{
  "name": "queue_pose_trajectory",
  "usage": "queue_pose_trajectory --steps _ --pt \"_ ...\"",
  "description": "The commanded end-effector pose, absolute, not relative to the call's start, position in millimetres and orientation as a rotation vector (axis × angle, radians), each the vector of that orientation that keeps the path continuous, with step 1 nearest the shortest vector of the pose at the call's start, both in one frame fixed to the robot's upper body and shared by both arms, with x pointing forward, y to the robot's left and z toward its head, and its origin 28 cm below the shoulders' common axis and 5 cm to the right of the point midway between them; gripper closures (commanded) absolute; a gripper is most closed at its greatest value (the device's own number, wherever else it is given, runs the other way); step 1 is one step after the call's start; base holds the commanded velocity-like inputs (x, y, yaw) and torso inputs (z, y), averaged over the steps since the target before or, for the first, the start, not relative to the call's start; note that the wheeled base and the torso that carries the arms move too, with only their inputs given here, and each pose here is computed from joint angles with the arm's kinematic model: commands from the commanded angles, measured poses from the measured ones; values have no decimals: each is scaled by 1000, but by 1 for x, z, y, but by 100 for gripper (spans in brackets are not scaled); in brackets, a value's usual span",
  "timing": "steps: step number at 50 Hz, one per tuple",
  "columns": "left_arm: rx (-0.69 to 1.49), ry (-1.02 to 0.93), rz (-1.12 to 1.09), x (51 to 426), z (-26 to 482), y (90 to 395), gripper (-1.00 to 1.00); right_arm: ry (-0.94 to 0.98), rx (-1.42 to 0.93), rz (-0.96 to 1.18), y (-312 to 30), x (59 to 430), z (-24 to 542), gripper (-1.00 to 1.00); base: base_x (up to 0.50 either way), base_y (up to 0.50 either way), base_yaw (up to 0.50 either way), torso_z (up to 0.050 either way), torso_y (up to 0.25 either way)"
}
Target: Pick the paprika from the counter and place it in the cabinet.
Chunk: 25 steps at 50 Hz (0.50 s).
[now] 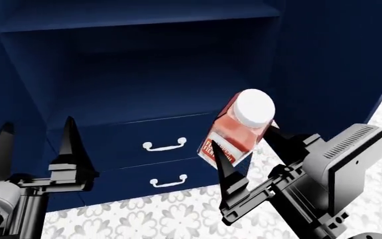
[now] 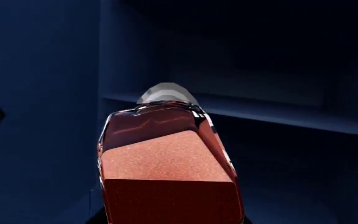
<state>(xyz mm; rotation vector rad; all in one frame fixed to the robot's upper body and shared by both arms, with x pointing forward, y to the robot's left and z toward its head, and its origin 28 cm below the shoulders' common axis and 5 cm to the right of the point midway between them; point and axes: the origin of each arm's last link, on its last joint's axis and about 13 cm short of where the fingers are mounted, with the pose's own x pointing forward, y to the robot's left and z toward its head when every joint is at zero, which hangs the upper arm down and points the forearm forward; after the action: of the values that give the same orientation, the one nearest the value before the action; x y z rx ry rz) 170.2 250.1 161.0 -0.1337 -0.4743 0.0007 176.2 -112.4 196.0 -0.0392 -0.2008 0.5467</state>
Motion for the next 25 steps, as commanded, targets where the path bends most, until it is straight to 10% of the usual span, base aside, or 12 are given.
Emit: queue_pose_trajectory --steps 1,25 --pt "-133 -474 0 171 161 250 -100 -225 -64 538 -114 177 198 100 0 0 500 0 0" --pt "-132 -476 -2 170 161 250 -100 -224 -44 523 -116 177 196 100 0 0 500 0 0"
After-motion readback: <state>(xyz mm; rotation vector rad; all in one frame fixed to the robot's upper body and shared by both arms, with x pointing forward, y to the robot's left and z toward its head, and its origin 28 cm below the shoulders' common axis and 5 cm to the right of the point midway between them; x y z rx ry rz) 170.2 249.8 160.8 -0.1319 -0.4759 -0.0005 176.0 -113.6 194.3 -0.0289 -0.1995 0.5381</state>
